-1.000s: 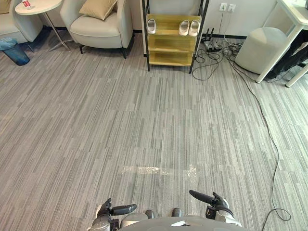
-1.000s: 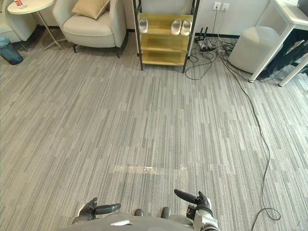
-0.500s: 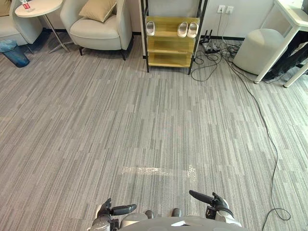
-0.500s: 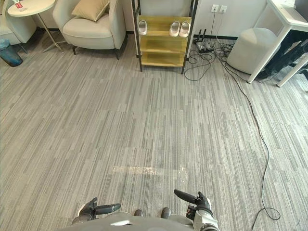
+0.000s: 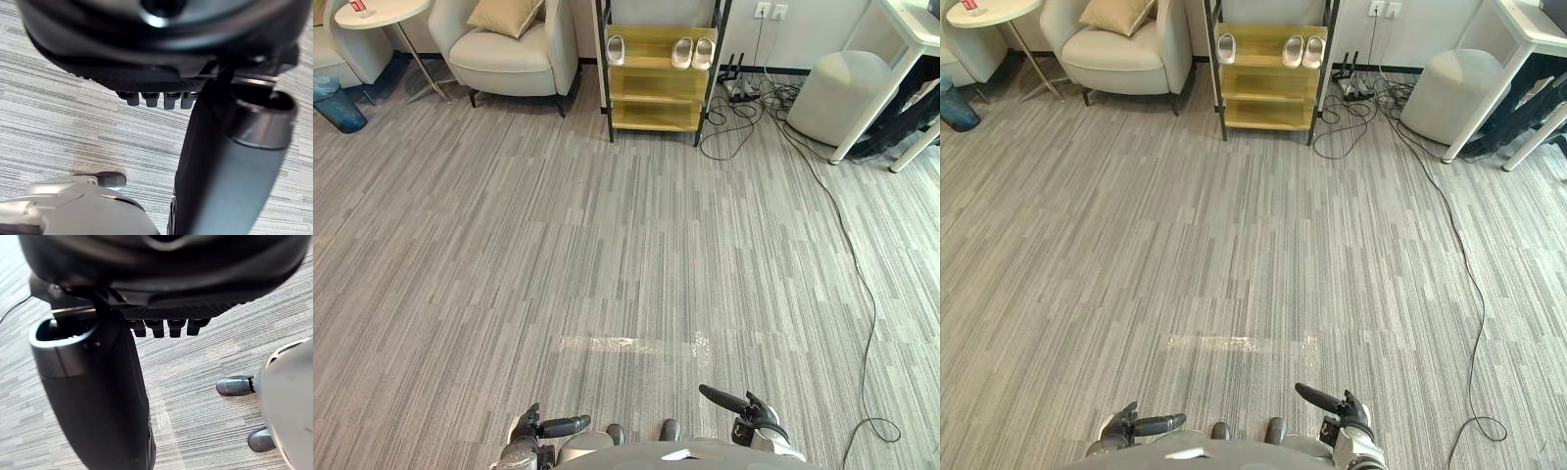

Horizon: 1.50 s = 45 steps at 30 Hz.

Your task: Organize the slippers on the shoe rack

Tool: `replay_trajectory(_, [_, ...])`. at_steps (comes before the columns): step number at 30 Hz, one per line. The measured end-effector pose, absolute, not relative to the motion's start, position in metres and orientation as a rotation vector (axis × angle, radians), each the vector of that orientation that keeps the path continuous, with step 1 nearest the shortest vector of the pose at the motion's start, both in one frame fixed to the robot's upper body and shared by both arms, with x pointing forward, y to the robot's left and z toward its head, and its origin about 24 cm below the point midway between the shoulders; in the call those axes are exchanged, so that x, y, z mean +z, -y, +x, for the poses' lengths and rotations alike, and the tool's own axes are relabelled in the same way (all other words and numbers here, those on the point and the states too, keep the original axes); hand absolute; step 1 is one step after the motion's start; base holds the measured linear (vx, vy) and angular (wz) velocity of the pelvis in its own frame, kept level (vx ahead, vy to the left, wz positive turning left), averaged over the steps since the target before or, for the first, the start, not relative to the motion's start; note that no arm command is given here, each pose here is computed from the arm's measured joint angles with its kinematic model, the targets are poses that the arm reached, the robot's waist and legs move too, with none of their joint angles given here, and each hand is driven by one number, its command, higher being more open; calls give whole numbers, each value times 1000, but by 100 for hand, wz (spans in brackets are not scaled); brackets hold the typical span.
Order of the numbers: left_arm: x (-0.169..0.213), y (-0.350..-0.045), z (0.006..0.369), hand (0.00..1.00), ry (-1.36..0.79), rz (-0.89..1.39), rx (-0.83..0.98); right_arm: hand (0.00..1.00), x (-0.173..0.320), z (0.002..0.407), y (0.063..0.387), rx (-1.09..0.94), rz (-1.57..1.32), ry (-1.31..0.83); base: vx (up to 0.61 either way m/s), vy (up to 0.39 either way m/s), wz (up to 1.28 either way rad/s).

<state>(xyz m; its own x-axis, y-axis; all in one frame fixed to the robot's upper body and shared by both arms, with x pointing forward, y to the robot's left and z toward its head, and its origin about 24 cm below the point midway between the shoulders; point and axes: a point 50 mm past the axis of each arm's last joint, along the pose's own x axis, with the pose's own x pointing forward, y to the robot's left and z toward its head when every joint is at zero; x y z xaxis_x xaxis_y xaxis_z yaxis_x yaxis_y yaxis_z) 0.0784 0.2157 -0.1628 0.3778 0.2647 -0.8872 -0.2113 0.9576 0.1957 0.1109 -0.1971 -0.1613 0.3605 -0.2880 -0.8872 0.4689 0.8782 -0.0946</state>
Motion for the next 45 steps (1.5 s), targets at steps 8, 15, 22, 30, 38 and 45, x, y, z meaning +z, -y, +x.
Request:
replay_trajectory(8, [-156,-218,99,100,-1044,-20,368,100,-160,111,202,-472,138,-1090,44,-45,-6])
replay_trajectory(15, [-148,-216,121,100,-956,-74,386,100,-155,124,210,-480,96,-1058,309,74,-26])
replay_trajectory(22, [-146,-223,126,100,-955,-57,393,100,-154,136,184,-418,127,-1042,505,251,-19])
replay_trajectory(30, [-150,-224,116,100,-1005,-6,367,100,-148,152,180,-347,90,-979,504,118,7])
replay_trajectory(38, [-152,-217,117,100,-1008,-15,363,100,-149,150,188,-317,29,-1004,429,-180,51])
replay_trajectory(45, [-149,-213,122,100,-966,-92,405,100,-150,144,190,-352,45,-1006,409,-220,27])
